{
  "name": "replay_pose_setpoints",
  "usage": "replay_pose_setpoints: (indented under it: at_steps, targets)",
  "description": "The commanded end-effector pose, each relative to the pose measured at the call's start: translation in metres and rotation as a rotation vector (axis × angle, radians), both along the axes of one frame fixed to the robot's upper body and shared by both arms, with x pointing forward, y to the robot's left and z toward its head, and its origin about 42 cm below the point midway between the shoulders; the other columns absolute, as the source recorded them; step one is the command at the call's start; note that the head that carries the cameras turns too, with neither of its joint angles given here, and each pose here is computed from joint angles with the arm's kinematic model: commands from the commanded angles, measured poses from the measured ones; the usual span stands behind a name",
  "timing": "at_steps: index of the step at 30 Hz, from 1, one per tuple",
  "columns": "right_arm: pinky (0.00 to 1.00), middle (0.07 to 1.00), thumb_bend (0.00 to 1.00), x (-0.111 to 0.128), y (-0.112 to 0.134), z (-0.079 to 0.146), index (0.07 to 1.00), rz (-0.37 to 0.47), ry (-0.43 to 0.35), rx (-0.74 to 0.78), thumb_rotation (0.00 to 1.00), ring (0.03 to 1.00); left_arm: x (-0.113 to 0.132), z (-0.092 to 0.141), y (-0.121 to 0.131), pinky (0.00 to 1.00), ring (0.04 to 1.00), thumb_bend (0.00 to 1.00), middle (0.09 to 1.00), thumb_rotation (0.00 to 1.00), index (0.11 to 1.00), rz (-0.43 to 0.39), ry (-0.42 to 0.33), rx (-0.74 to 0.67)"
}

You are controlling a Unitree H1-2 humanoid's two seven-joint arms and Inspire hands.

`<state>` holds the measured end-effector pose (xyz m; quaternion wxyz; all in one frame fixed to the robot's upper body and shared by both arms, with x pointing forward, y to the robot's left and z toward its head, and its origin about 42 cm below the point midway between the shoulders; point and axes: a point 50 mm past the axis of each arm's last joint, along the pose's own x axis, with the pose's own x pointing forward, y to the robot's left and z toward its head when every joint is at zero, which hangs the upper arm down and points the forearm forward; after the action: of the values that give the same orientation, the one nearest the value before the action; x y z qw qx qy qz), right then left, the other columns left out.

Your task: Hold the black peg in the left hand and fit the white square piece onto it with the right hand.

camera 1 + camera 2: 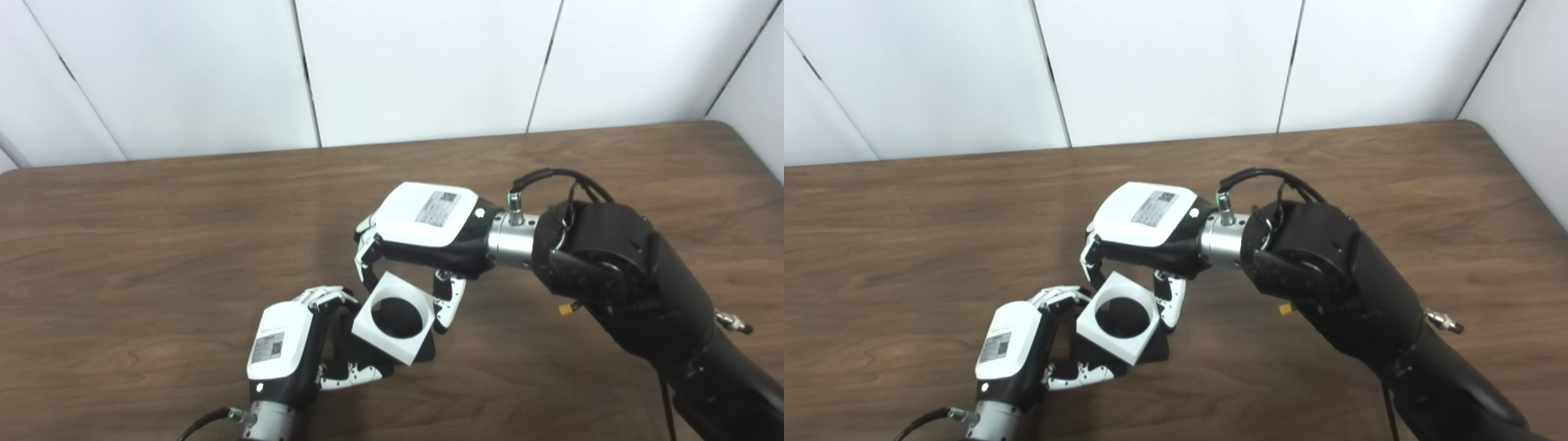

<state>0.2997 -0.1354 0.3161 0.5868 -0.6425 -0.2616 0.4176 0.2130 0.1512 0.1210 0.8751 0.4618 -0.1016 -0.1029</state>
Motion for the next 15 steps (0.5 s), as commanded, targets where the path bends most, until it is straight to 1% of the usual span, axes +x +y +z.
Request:
replay_pose_setpoints:
  at_steps: [1,6,15]
  targets:
    - [0.81,0.709,0.52,0.0,0.0049,0.0114,0.48,0.032,-0.061,0.014,0.13,0.837,-0.0044,-0.0038,-0.0107,0.69,0.779,0.51,0.74,0.05,0.488,-0.038,0.05,-0.016]
    - [0.81,0.713,0.52,0.0012,0.004,0.0111,0.48,0.024,-0.059,0.01,0.13,0.843,-0.0046,-0.003,-0.01,0.68,0.78,0.51,0.74,0.05,0.488,-0.037,0.05,-0.019]
    - [0.82,0.711,0.52,0.0074,0.0002,0.0175,0.481,-0.003,-0.078,-0.002,0.13,0.849,-0.0045,-0.0026,-0.0099,0.69,0.781,0.51,0.742,0.05,0.488,-0.041,0.062,-0.003]
